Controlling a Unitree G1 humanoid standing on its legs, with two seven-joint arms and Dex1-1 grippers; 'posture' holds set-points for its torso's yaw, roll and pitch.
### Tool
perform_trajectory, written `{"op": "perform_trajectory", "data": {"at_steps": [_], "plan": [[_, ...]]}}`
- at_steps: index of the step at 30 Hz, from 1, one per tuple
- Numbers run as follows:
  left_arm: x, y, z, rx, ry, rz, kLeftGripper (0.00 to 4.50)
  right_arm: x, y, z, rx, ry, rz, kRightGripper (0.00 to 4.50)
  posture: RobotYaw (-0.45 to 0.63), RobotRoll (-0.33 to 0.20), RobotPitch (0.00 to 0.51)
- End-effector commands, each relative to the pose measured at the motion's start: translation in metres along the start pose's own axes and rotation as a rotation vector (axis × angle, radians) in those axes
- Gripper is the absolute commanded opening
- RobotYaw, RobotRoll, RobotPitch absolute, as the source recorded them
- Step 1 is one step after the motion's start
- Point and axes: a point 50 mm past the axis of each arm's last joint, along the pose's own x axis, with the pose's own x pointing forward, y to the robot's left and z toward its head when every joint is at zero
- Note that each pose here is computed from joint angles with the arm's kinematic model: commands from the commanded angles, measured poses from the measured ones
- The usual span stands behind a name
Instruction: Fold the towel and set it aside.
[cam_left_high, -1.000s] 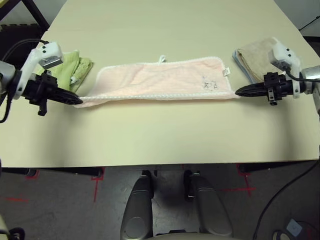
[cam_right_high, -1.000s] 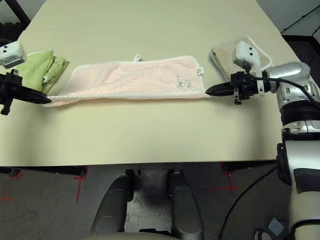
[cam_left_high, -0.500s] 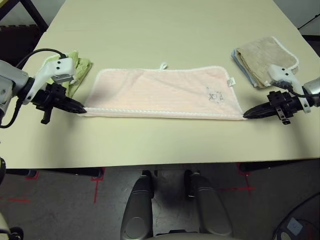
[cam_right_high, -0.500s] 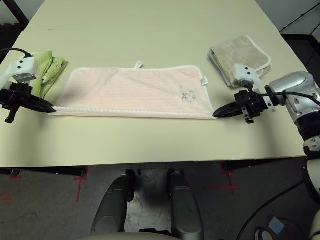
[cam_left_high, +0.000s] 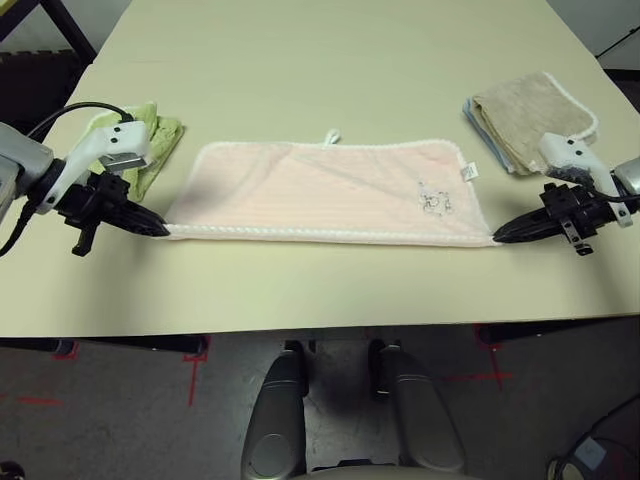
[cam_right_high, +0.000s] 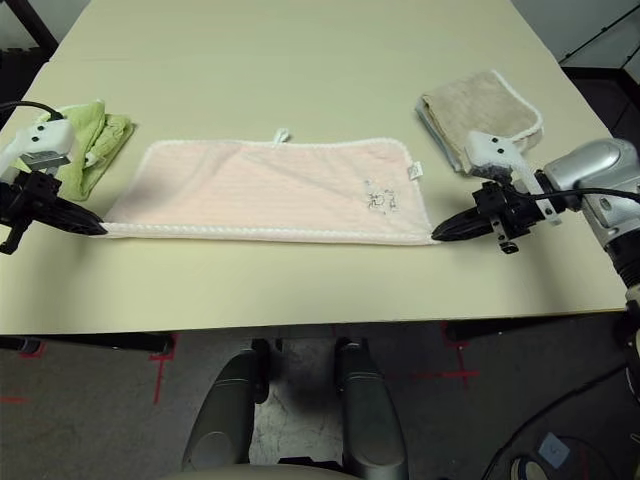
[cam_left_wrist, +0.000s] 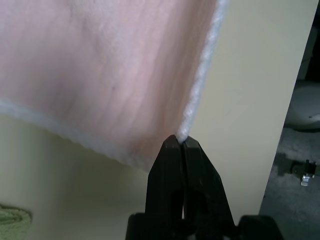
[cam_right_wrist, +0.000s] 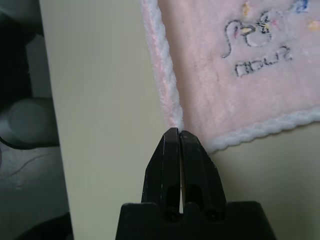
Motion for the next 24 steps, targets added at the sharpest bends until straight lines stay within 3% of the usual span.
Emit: {"op": "perform_trajectory", "data": {"at_steps": [1,11,17,24], "plan": [[-0.017,-0.005,-0.026,-0.093,0.091,0.045,0.01,-0.010,0.002,-0.019,0.071,0.104,-0.025,0.00,0.01,0.000,0.258],[-0.012,-0.011,-0.043,-0.099,0.149,0.002,0.01,-0.010,0.005,-0.018,0.056,0.141,-0.003,0.00,0.00,0.000,0.255],[-0.009,-0.014,-0.042,-0.105,0.129,-0.024,0.01,-0.008,0.002,-0.011,0.025,0.145,-0.012,0.00,0.00,0.000,0.251],[-0.013,0.008,-0.024,-0.068,0.095,0.073,0.01,-0.014,-0.008,-0.008,0.015,0.164,-0.074,0.00,0.01,0.000,0.244]]}}
